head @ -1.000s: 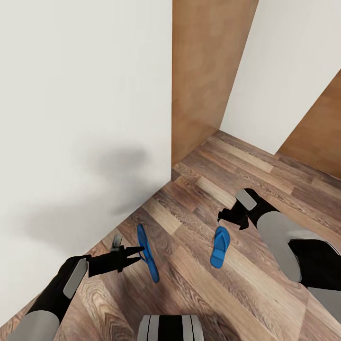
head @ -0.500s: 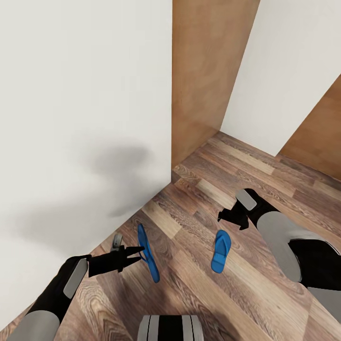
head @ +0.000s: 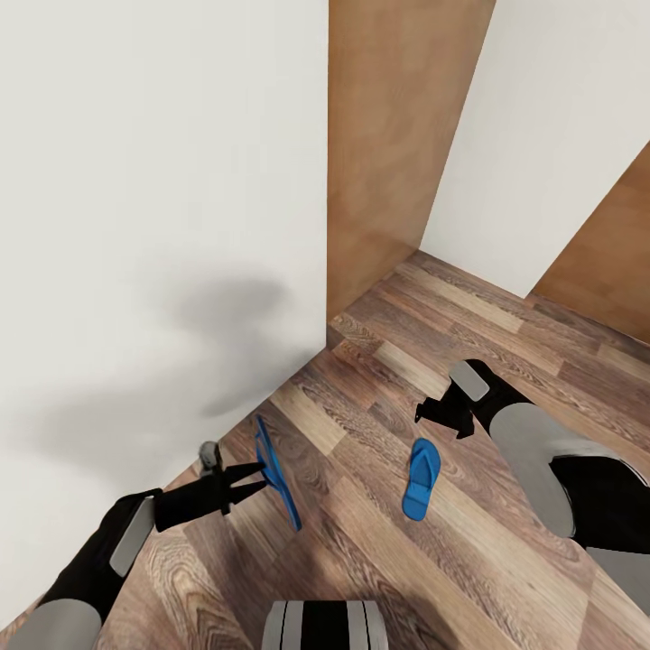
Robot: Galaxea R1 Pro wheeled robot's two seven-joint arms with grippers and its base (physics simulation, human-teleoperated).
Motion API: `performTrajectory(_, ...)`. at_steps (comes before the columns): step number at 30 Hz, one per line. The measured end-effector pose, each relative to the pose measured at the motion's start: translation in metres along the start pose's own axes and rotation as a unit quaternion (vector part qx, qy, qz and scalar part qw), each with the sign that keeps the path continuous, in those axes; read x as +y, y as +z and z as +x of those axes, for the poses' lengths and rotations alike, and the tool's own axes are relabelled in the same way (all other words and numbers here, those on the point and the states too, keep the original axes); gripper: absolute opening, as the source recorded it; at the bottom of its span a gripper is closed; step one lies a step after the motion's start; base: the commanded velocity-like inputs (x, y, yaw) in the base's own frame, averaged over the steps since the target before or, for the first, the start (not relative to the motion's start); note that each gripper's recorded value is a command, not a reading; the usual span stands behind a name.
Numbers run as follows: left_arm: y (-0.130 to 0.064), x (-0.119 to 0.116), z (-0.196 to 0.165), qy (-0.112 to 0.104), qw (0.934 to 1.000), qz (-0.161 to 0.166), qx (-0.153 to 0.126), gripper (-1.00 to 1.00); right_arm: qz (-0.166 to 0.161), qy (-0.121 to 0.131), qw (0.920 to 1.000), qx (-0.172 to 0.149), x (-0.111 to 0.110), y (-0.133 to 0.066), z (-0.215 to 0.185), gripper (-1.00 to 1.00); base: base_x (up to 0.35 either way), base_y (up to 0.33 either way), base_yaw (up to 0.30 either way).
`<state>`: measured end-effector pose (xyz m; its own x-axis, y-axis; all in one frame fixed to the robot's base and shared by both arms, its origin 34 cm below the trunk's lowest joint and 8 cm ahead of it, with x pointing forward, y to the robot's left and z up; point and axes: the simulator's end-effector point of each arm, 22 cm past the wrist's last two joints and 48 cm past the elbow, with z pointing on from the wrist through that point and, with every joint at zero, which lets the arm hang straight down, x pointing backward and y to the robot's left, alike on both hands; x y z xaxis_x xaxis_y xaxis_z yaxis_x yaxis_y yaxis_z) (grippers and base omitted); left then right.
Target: In the bedroom, move the book from the bed onto either nightstand, and place the two sandals side by side next to the bed.
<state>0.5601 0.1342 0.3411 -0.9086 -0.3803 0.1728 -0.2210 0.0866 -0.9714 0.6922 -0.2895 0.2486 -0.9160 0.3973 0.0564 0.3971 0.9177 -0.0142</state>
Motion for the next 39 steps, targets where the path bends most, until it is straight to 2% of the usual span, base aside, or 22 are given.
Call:
performTrajectory(2,-0.002,-0.01,0.003,-0.003,0.9996,0.028,0.0,-1.0,0.0,0.0,1.0,0.0,0.0,0.0,0.0,1.0,0.0,0.0,0.0)
performTrajectory(4,-0.004,-0.015,0.005,-0.003,0.9991,0.042,0.001,-1.0,0.0,0.0,1.0,0.0,0.0,0.0,0.0,1.0,0.0,0.0,0.0)
performTrajectory(9,-0.005,-0.019,0.007,-0.004,0.9985,0.054,0.002,-1.0,-0.001,0.0,1.0,0.001,0.0,0.0,0.0,1.0,0.0,0.0,0.0)
performTrajectory(13,-0.006,-0.019,0.007,-0.005,0.9984,0.055,0.002,-1.0,-0.001,0.001,1.0,0.001,0.0,0.0,0.0,1.0,0.0,0.0,0.0)
performTrajectory(39,-0.005,0.038,0.014,-0.057,0.9978,0.033,0.003,-1.0,0.018,0.002,0.9987,0.049,-0.009,0.068,0.024,1.0,0.0,0.0,0.0)
